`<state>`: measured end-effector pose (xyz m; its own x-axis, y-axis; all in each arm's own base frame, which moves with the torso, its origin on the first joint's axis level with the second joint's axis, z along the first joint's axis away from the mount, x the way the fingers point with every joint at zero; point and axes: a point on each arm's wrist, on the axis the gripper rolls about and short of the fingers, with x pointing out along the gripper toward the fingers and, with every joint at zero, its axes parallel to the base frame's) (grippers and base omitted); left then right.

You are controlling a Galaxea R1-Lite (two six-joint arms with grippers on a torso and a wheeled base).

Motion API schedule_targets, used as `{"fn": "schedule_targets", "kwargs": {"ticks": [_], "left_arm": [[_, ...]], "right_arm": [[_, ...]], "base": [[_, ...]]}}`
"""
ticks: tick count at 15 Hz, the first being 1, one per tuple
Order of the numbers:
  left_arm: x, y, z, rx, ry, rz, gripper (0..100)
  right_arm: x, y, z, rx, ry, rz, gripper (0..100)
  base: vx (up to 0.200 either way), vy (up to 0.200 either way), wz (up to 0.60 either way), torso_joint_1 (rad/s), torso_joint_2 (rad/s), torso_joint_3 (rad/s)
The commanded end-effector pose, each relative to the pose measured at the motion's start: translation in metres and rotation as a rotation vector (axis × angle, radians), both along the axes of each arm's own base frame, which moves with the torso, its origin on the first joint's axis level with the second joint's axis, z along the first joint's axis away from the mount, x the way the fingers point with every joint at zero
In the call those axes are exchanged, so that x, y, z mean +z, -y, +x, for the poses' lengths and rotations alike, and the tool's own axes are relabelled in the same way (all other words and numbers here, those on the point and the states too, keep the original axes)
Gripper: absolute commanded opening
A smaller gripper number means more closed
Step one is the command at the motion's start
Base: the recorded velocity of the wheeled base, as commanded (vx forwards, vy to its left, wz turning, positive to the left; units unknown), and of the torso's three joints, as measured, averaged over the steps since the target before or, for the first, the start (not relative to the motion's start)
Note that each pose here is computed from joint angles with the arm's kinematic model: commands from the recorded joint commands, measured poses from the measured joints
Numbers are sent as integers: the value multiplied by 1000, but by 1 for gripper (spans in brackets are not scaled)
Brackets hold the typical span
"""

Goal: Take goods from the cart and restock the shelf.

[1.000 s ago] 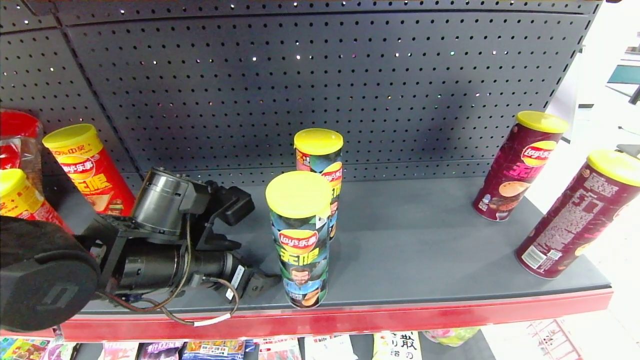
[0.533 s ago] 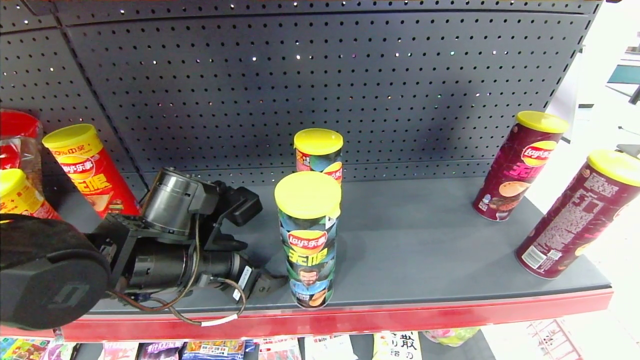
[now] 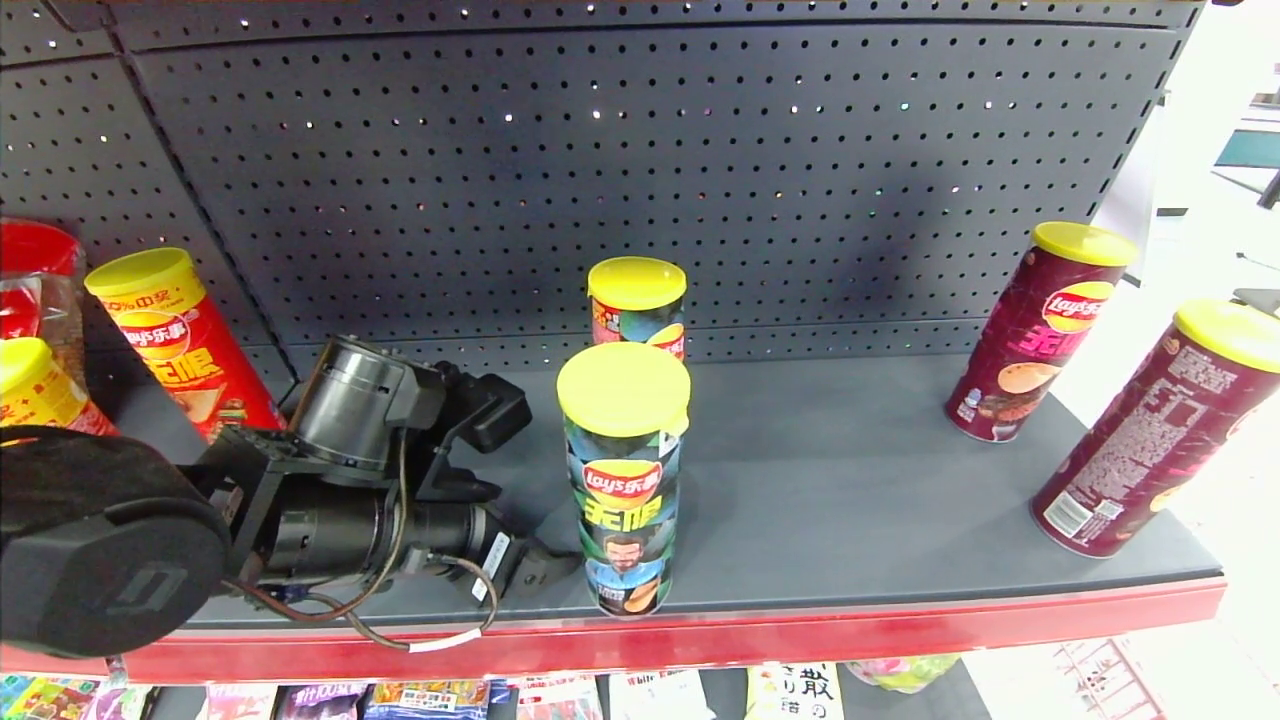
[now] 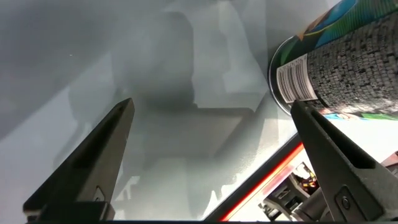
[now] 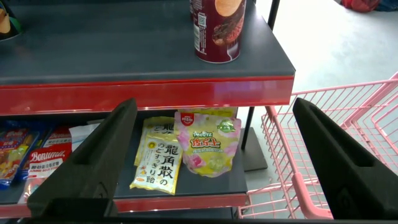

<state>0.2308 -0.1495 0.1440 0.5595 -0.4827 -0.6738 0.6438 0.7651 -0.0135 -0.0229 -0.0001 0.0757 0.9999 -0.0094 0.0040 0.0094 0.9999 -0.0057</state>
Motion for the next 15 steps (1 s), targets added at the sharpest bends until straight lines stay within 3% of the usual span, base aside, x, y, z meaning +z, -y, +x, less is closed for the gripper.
{"fn": "schedule_targets", "kwargs": {"ticks": [1, 4, 6, 8, 11, 13, 15], "left_arm": [[1, 2, 0, -5, 4, -1, 100], [-1, -2, -3, -1, -4, 4, 100], [1, -20, -13, 31, 4, 6, 100], [11, -41, -35, 65, 41, -15, 100], [38, -74, -80, 115, 152, -71, 100], [61, -109, -131, 213, 244, -97, 100], [67, -133, -179, 337, 381, -112, 100]], "right_arm": [[0, 0, 0, 0, -1, 0, 100], [0, 0, 0, 0, -1, 0, 100], [0, 0, 0, 0, -1, 0, 100], [0, 0, 0, 0, -1, 0, 100], [0, 0, 0, 0, -1, 6, 100], [0, 0, 0, -3, -1, 6, 100], [0, 0, 0, -3, -1, 6, 100]], "base": [[0, 0, 0, 0, 0, 0], [0, 0, 0, 0, 0, 0], [0, 0, 0, 0, 0, 0], [0, 0, 0, 0, 0, 0], [0, 0, 0, 0, 0, 0], [0, 0, 0, 0, 0, 0], [0, 0, 0, 0, 0, 0]]}}
